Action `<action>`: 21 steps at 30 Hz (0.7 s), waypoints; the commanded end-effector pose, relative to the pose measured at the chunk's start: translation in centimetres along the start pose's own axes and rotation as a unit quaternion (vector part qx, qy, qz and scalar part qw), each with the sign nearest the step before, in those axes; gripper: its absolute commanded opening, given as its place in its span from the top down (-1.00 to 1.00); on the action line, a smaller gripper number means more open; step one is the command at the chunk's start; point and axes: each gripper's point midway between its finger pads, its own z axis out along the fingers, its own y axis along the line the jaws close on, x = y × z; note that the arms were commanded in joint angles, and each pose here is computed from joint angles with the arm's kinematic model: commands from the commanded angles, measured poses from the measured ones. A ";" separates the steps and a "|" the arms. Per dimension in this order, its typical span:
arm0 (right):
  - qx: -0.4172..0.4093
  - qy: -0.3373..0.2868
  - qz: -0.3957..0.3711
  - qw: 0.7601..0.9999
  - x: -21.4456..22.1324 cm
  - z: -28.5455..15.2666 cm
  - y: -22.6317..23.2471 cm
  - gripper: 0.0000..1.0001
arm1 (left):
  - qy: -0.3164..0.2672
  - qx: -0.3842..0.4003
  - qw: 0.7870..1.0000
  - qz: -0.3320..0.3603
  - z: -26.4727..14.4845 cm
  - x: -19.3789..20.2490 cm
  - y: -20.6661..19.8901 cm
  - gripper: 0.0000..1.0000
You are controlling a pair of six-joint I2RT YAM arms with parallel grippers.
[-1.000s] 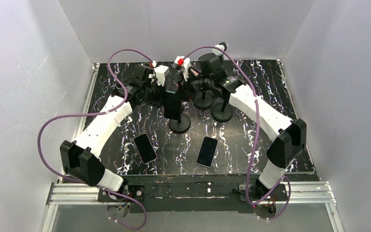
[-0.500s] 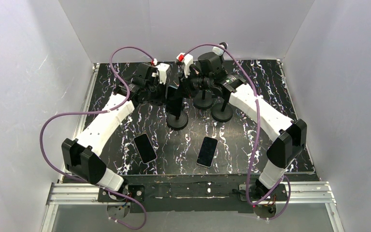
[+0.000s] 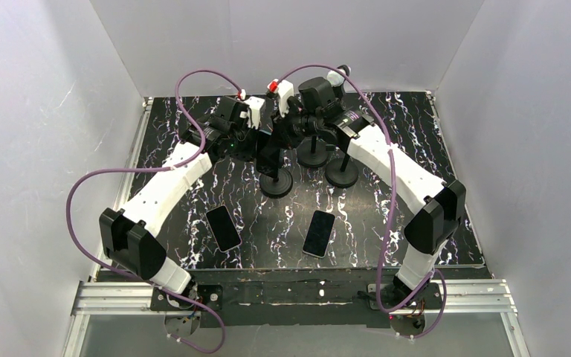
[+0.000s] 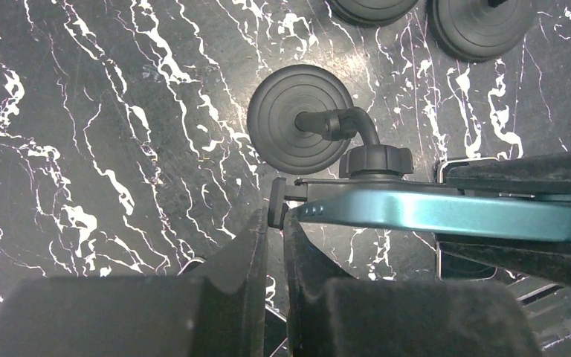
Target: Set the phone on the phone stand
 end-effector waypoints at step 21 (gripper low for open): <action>0.108 0.015 -0.033 0.993 0.8 0.4 -6.1 0.97 | 0.015 0.026 1.000 0.008 -2.2 0.8 0.0 1.00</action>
